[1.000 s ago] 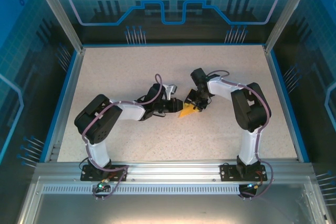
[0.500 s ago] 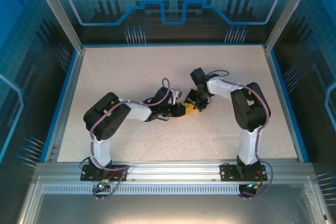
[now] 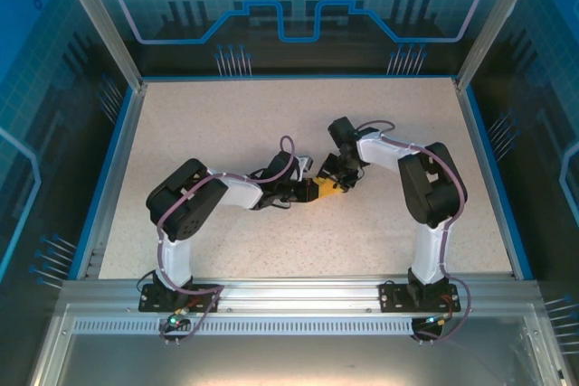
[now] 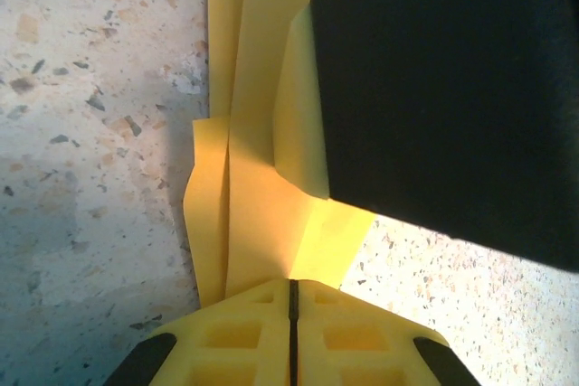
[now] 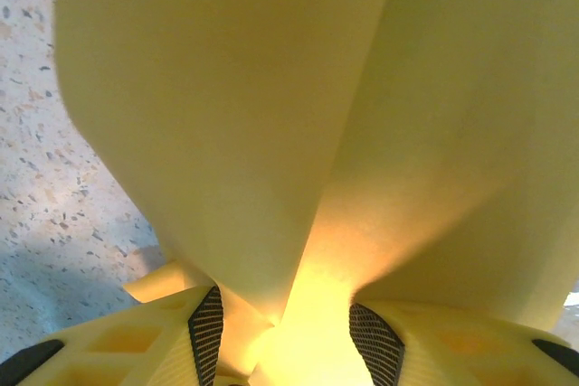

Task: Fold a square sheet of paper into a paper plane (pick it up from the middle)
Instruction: Fourth fold the wing at the center of the table.

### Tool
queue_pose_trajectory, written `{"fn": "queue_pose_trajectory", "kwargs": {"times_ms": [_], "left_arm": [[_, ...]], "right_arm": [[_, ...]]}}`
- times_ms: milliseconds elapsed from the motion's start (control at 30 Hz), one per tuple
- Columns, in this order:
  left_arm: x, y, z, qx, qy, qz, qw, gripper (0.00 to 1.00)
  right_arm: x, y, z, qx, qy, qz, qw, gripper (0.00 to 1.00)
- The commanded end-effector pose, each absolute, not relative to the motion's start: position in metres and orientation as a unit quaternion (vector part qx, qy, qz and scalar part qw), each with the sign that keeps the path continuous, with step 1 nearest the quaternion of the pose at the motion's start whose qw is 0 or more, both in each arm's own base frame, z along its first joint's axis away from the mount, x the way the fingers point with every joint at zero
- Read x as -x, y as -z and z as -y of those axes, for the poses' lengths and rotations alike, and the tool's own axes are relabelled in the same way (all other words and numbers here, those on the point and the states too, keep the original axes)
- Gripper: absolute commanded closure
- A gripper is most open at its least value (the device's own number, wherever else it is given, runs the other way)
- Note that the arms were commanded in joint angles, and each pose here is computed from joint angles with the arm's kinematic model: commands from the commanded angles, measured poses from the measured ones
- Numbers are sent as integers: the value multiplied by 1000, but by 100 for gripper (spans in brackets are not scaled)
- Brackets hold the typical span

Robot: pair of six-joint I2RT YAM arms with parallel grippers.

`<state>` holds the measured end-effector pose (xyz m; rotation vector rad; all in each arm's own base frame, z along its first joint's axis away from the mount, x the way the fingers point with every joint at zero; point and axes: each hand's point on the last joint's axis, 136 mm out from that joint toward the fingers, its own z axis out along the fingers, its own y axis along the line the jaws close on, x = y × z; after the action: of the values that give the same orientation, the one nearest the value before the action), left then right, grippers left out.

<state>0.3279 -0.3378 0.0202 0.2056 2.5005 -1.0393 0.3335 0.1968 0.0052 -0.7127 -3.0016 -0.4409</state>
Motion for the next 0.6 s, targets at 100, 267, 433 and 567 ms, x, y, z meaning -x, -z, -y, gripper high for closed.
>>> {"fn": "queue_pose_trajectory", "kwargs": {"times_ms": [100,267,433,567], "left_arm": [[-315,6,326,-66,334,-923,180,90],[-313,10,322,-65,321,-929,173,91],[-311,14,322,-65,316,-932,168,91],[-311,15,322,-63,316,-932,167,91]], "right_arm": [[-301,16,-165,197,60,978,33,48],[-326,-30,-176,168,125,977,-36,47],[-338,-55,-167,152,148,973,-89,46],[-345,-54,-166,124,164,974,-99,46]]}}
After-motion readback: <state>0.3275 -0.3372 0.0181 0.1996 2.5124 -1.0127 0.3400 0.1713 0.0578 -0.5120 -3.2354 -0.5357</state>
